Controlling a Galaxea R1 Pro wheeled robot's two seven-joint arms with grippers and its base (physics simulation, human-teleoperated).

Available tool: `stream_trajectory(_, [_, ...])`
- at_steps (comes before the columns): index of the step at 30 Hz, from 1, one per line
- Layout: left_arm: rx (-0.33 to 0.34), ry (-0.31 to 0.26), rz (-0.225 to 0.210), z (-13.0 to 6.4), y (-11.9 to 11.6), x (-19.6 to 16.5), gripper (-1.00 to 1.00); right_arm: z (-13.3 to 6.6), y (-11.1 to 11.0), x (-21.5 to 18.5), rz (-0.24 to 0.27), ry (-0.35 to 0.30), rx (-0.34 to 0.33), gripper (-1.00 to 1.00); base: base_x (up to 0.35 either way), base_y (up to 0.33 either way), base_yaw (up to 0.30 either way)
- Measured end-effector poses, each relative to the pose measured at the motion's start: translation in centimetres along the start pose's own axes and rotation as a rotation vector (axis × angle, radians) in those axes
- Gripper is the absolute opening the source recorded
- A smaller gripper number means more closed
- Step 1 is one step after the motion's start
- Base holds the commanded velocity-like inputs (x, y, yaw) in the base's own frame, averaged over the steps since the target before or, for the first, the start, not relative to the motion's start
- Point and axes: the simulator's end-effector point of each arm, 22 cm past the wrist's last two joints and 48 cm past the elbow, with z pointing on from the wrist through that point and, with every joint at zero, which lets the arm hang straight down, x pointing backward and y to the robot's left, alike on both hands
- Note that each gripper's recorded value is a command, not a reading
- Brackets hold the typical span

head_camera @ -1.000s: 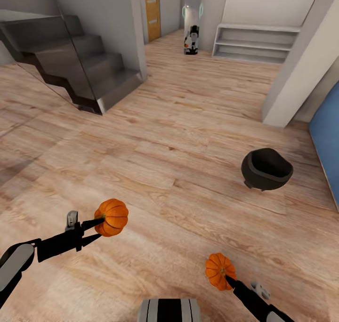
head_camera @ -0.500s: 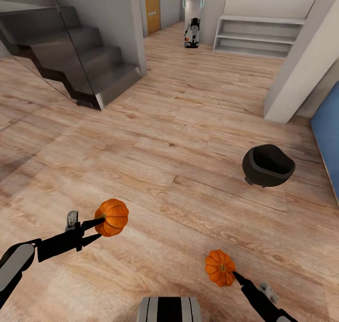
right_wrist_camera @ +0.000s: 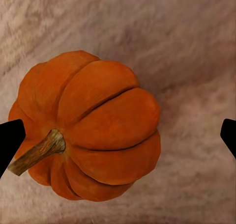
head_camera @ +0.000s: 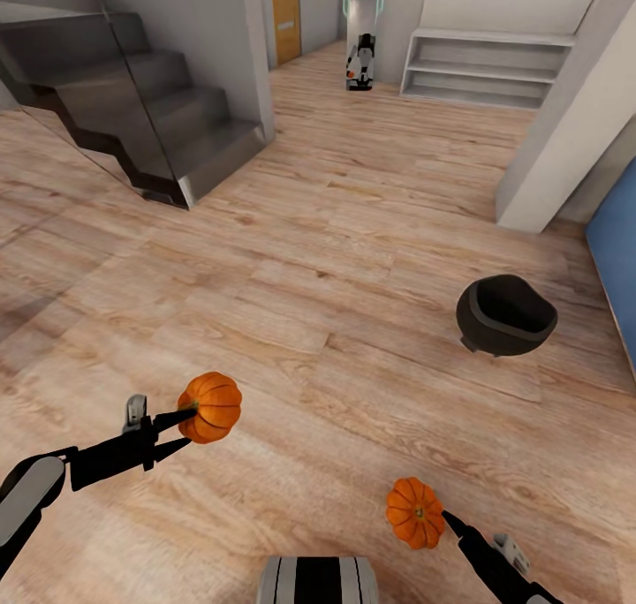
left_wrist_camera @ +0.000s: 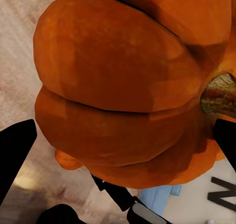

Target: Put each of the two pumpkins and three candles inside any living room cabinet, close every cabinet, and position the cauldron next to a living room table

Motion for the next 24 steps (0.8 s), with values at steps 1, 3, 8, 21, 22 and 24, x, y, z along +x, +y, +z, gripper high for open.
stream_trajectory(1, [0.000, 0.000, 0.000, 0.0, 0.0, 0.0, -1.00, 0.0, 0.0, 0.0, 0.000, 0.000, 0.000, 1.00, 0.013, 0.000, 0.000])
stream_trajectory(3, [0.000, 0.000, 0.000, 0.0, 0.0, 0.0, -1.00, 0.0, 0.0, 0.0, 0.000, 0.000, 0.001, 1.00, 0.007, 0.000, 0.000])
stream_trajectory(8, [0.000, 0.001, 0.000, 0.0, 0.0, 0.0, -1.00, 0.0, -0.2, 0.0, 0.001, 0.000, 0.010, 1.00, 0.002, 0.000, 0.000])
stream_trajectory(21, [-0.014, 0.008, -0.019, 0.4, 1.3, 0.2, -1.00, 0.3, -1.3, 1.1, -0.001, 0.021, 0.041, 1.00, 0.000, 0.000, 0.000])
stream_trajectory(22, [-0.017, 0.010, -0.022, 0.4, 1.5, 0.2, -1.00, 0.4, -1.5, 1.2, -0.001, 0.024, 0.044, 1.00, 0.000, 0.000, 0.000])
stream_trajectory(24, [-0.009, 0.014, -0.023, 0.6, 1.5, 0.3, -1.00, 0.4, -1.8, 1.5, 0.000, 0.029, 0.048, 1.00, 0.000, 0.000, 0.000])
